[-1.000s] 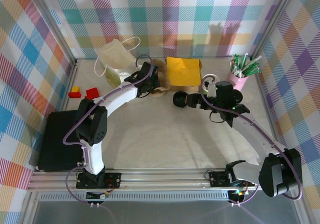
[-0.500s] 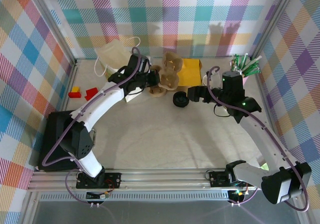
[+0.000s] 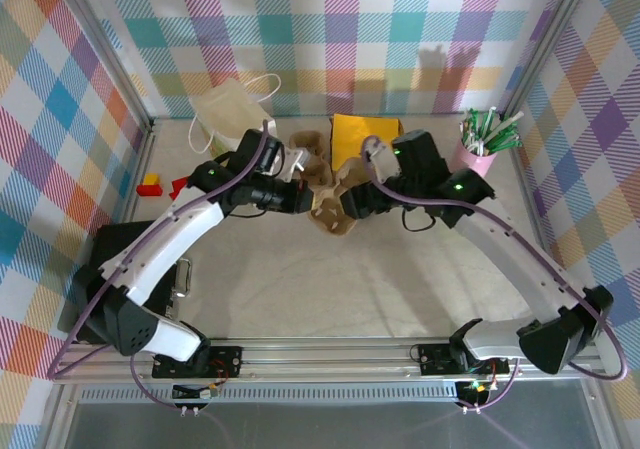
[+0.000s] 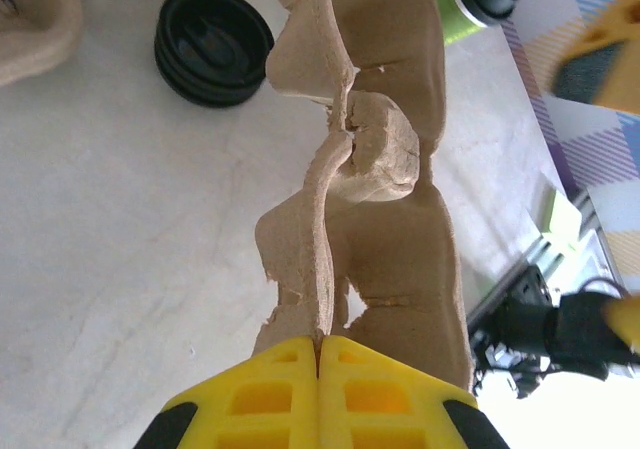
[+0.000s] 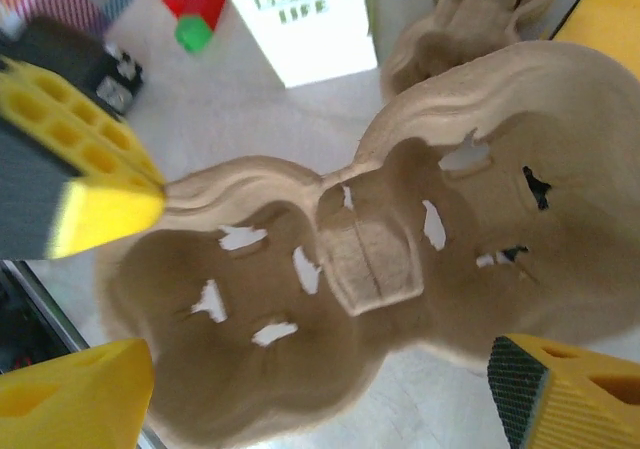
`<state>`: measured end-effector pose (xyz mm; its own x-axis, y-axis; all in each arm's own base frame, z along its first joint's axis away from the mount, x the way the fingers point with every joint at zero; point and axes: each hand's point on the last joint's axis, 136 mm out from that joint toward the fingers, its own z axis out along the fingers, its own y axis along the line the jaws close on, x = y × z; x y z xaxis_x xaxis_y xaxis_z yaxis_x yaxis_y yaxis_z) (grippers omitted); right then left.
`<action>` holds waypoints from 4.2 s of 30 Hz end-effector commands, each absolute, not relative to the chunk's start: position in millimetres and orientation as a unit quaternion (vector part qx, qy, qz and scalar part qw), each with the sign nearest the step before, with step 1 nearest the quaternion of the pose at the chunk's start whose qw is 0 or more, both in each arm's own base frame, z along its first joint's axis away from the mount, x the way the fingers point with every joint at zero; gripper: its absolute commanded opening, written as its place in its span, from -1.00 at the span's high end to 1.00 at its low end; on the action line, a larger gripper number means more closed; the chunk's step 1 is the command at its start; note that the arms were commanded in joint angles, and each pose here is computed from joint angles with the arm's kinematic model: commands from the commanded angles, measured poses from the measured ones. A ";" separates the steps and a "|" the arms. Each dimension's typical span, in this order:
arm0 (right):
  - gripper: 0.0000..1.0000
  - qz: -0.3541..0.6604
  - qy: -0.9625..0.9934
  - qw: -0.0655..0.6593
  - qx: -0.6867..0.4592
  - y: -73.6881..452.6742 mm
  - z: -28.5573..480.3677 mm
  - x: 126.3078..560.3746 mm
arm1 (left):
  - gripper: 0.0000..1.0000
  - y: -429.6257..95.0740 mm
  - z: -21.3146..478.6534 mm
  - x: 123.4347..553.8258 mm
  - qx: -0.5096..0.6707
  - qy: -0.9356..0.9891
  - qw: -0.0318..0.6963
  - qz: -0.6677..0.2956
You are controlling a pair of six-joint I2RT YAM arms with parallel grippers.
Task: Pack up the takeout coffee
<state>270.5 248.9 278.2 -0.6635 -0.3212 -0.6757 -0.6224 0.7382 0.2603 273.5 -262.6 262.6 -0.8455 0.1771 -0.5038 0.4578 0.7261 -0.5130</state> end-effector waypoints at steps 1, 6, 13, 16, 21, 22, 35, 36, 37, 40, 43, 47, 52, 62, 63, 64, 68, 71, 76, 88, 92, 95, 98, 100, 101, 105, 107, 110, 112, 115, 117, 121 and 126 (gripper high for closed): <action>-0.73 0.184 0.894 0.285 -0.292 246.7 261.6 267.4 | 1.00 -259.7 268.3 245.6 0.212 0.891 0.200 -0.348; -0.62 0.175 0.892 0.271 -0.317 265.6 252.1 263.4 | 1.00 -254.2 274.8 235.5 0.218 0.886 0.208 -0.353; -0.48 0.164 0.893 0.254 -0.333 275.1 237.4 259.2 | 1.00 -249.6 270.5 233.9 0.213 0.887 0.215 -0.348; -0.41 0.162 0.894 0.254 -0.332 277.6 236.1 260.7 | 1.00 -250.5 270.3 233.3 0.216 0.886 0.213 -0.350; -0.32 0.164 0.893 0.257 -0.332 283.1 234.4 263.4 | 1.00 -250.6 270.3 232.5 0.217 0.886 0.212 -0.350; -0.32 0.164 0.894 0.255 -0.331 283.5 232.7 264.0 | 1.00 -250.3 269.9 232.4 0.217 0.886 0.212 -0.350; 0.03 0.156 0.896 0.255 -0.328 286.5 225.1 267.6 | 1.00 -251.4 271.1 234.4 0.209 0.886 0.215 -0.353; 0.04 0.155 0.896 0.257 -0.327 286.1 225.4 268.1 | 1.00 -251.4 272.1 234.6 0.209 0.885 0.216 -0.354; 0.06 0.154 0.895 0.260 -0.327 285.4 226.0 268.0 | 1.00 -251.6 272.1 234.2 0.207 0.885 0.216 -0.356; 0.15 0.151 0.894 0.267 -0.326 282.6 227.3 268.3 | 0.87 -251.8 276.8 234.8 0.203 0.884 0.221 -0.360; 0.24 0.149 0.893 0.267 -0.329 280.2 226.5 266.1 | 0.25 -248.7 285.3 237.7 0.193 0.883 0.237 -0.358; 0.26 0.135 0.896 0.264 -0.330 273.9 222.3 265.4 | -0.23 -225.1 303.6 259.2 0.135 0.893 0.293 -0.314; 0.26 0.122 0.901 0.255 -0.330 268.1 214.6 263.2 | -0.32 -163.5 321.4 308.3 -0.004 0.905 0.362 -0.226; 0.25 0.120 0.902 0.251 -0.331 262.1 208.7 257.5 | -0.30 -74.4 330.8 383.5 -0.197 0.878 0.428 -0.079; 0.26 0.119 0.902 0.250 -0.331 261.4 208.7 257.1 | -0.28 -69.0 331.2 387.3 -0.207 0.875 0.432 -0.066; 0.25 0.117 0.902 0.249 -0.333 260.5 208.4 256.3 | -0.27 -63.8 331.2 391.7 -0.215 0.872 0.437 -0.052; 0.25 0.115 0.901 0.253 -0.333 257.9 210.8 255.4 | -0.26 -55.6 325.9 409.5 -0.231 0.866 0.442 -0.030; 0.24 0.114 0.900 0.256 -0.333 256.1 212.2 254.7 | -0.25 -52.0 317.5 420.2 -0.241 0.870 0.430 -0.017; 0.24 0.111 0.901 0.255 -0.334 254.5 211.8 254.3 | -0.23 -49.4 304.6 436.6 -0.253 0.874 0.415 -0.010; 0.24 0.107 0.901 0.253 -0.334 250.4 216.5 251.7 | 0.09 -43.2 281.8 462.4 -0.265 0.890 0.371 0.003; 0.24 0.109 0.900 0.256 -0.334 249.0 221.3 249.9 | 0.26 -43.2 275.9 463.6 -0.263 0.895 0.360 0.003; 0.24 0.111 0.900 0.258 -0.334 248.2 224.4 248.5 | 0.46 -44.0 275.3 463.0 -0.260 0.898 0.354 -0.001; 0.25 0.113 0.899 0.260 -0.333 247.1 227.6 247.4 | 0.66 -44.8 279.7 460.1 -0.253 0.900 0.355 -0.003; 0.25 0.113 0.900 0.261 -0.331 246.4 229.1 246.6 | 0.78 -46.5 282.4 456.9 -0.246 0.903 0.353 -0.008; 0.25 0.114 0.900 0.261 -0.331 246.2 230.3 246.0 | 0.84 -47.5 283.8 454.2 -0.243 0.904 0.351 -0.011; 0.25 0.119 0.898 0.265 -0.330 245.8 236.1 244.6 | 0.99 -53.5 286.5 441.0 -0.228 0.913 0.337 -0.028; 0.25 0.123 0.897 0.267 -0.329 245.9 239.6 243.4 | 1.00 -56.4 286.9 430.5 -0.219 0.919 0.326 -0.037; 0.25 0.130 0.896 0.268 -0.329 245.8 245.5 240.4 | 1.00 -58.5 286.0 412.2 -0.209 0.926 0.310 -0.046; 0.25 0.135 0.895 0.271 -0.329 245.4 250.7 238.6 | 1.00 -59.0 286.2 399.4 -0.204 0.930 0.303 -0.052; 0.25 0.141 0.892 0.276 -0.330 244.8 259.3 236.2 | 1.00 -62.4 283.2 377.8 -0.193 0.936 0.286 -0.067; 0.25 0.146 0.890 0.278 -0.330 244.6 264.7 234.2 | 1.00 -64.9 280.2 363.5 -0.189 0.938 0.278 -0.078; 0.25 0.150 0.888 0.281 -0.333 242.4 273.5 229.8 | 1.00 -70.7 275.6 332.5 -0.180 0.941 0.264 -0.109; 0.25 0.161 0.883 0.284 -0.337 238.5 284.7 222.2 | 1.00 -76.1 277.4 293.8 -0.165 0.941 0.258 -0.142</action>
